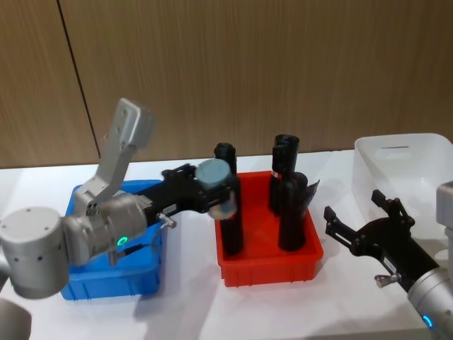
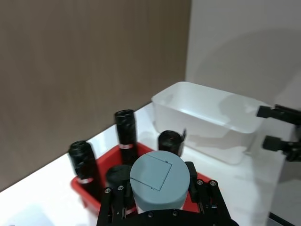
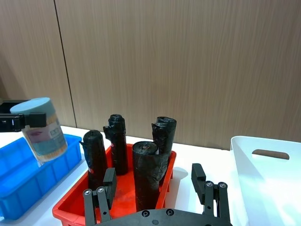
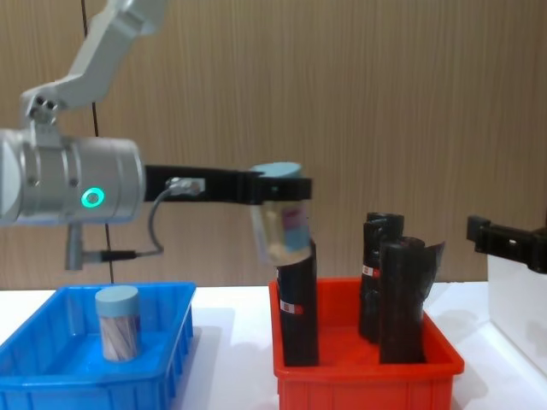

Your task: Pick the cotton swabs from the blue box and place them into the white box.

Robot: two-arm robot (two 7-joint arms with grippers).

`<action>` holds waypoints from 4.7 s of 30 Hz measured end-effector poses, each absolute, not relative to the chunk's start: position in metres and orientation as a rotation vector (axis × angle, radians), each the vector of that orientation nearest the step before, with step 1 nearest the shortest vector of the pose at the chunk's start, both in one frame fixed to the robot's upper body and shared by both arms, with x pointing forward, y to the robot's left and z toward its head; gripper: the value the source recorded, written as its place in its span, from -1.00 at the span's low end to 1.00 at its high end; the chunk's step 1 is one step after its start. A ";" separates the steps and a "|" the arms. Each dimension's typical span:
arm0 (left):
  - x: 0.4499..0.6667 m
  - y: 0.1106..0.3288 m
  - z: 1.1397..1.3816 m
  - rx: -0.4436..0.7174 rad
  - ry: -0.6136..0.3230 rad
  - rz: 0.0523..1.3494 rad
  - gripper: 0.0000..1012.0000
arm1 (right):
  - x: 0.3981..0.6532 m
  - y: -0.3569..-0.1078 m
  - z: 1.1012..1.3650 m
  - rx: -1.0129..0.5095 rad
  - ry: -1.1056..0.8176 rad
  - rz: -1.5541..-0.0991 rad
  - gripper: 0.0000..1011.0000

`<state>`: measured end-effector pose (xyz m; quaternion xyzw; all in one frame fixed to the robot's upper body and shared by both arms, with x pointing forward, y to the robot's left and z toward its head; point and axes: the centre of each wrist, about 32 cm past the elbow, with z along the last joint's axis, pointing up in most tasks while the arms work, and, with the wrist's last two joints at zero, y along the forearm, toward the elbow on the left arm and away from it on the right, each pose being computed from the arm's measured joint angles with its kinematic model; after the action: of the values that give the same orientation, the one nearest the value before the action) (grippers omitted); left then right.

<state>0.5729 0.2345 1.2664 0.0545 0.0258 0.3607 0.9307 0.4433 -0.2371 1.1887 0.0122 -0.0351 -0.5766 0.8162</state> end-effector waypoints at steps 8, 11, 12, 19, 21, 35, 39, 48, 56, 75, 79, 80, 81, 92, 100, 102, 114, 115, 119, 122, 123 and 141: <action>0.586 0.219 1.284 0.131 0.096 0.613 0.32 | 0.443 -0.237 1.189 0.026 -0.075 -1.229 0.98; 0.592 0.211 1.291 0.145 0.115 0.562 0.32 | 0.443 -0.237 1.189 0.026 -0.075 -1.229 0.98; 0.594 0.208 1.294 0.150 0.122 0.543 0.32 | 0.443 -0.237 1.189 0.026 -0.075 -1.229 0.98; 0.602 0.197 1.305 0.168 0.146 0.477 0.32 | 0.443 -0.237 1.189 0.026 -0.075 -1.229 0.98; 0.603 0.196 1.306 0.171 0.150 0.467 0.32 | 0.443 -0.237 1.189 0.026 -0.075 -1.229 0.98; 0.609 0.187 1.316 0.186 0.170 0.413 0.32 | 0.444 -0.238 1.189 0.024 -0.075 -1.229 0.98; 0.610 0.186 1.317 0.188 0.173 0.407 0.32 | 0.444 -0.239 1.189 0.016 -0.073 -1.229 0.98; 0.611 0.184 1.319 0.190 0.177 0.397 0.32 | 0.446 -0.246 1.189 -0.007 -0.063 -1.222 0.98; 0.611 0.184 1.319 0.191 0.178 0.394 0.32 | 0.447 -0.252 1.189 -0.021 -0.055 -1.206 0.98; 0.612 0.183 1.320 0.192 0.180 0.390 0.32 | 0.452 -0.272 1.188 0.023 -0.108 -1.047 0.98; 0.612 0.183 1.320 0.192 0.180 0.390 0.32 | 0.453 -0.275 1.190 0.040 -0.109 -1.019 0.98; 0.612 0.183 1.320 0.192 0.180 0.390 0.32 | 0.453 -0.276 1.190 0.043 -0.108 -1.014 0.98; 0.612 0.183 1.320 0.192 0.180 0.390 0.32 | 0.454 -0.277 1.191 0.047 -0.106 -1.003 0.98; 0.612 0.183 1.320 0.192 0.179 0.389 0.32 | 0.458 -0.278 1.198 0.036 -0.046 -0.949 0.98; 0.612 0.183 1.320 0.192 0.179 0.390 0.32 | 0.464 -0.271 1.203 -0.017 0.031 -0.912 0.98; 0.612 0.183 1.320 0.192 0.179 0.390 0.32 | 0.465 -0.268 1.204 -0.030 0.046 -0.905 0.98; 0.612 0.183 1.320 0.192 0.179 0.390 0.32 | 0.474 -0.256 1.209 -0.077 0.093 -0.874 0.98; 0.612 0.183 1.320 0.192 0.179 0.390 0.32 | 0.474 -0.256 1.209 -0.080 0.096 -0.872 0.98; 0.612 0.183 1.320 0.192 0.179 0.390 0.32 | 0.476 -0.254 1.211 -0.083 0.099 -0.867 0.98; 0.612 0.183 1.320 0.192 0.179 0.390 0.32 | 0.477 -0.253 1.213 -0.087 0.101 -0.863 0.98; 0.612 0.183 1.320 0.192 0.179 0.390 0.32 | 0.477 -0.253 1.213 -0.088 0.102 -0.862 0.98; 0.612 0.183 1.320 0.192 0.179 0.390 0.32 | 0.477 -0.249 1.222 -0.090 0.095 -0.846 0.98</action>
<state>0.6119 0.1829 1.3202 0.0949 0.0889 0.1931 0.9725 0.4773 -0.2490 1.2224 -0.0435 0.0460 -0.4103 0.9098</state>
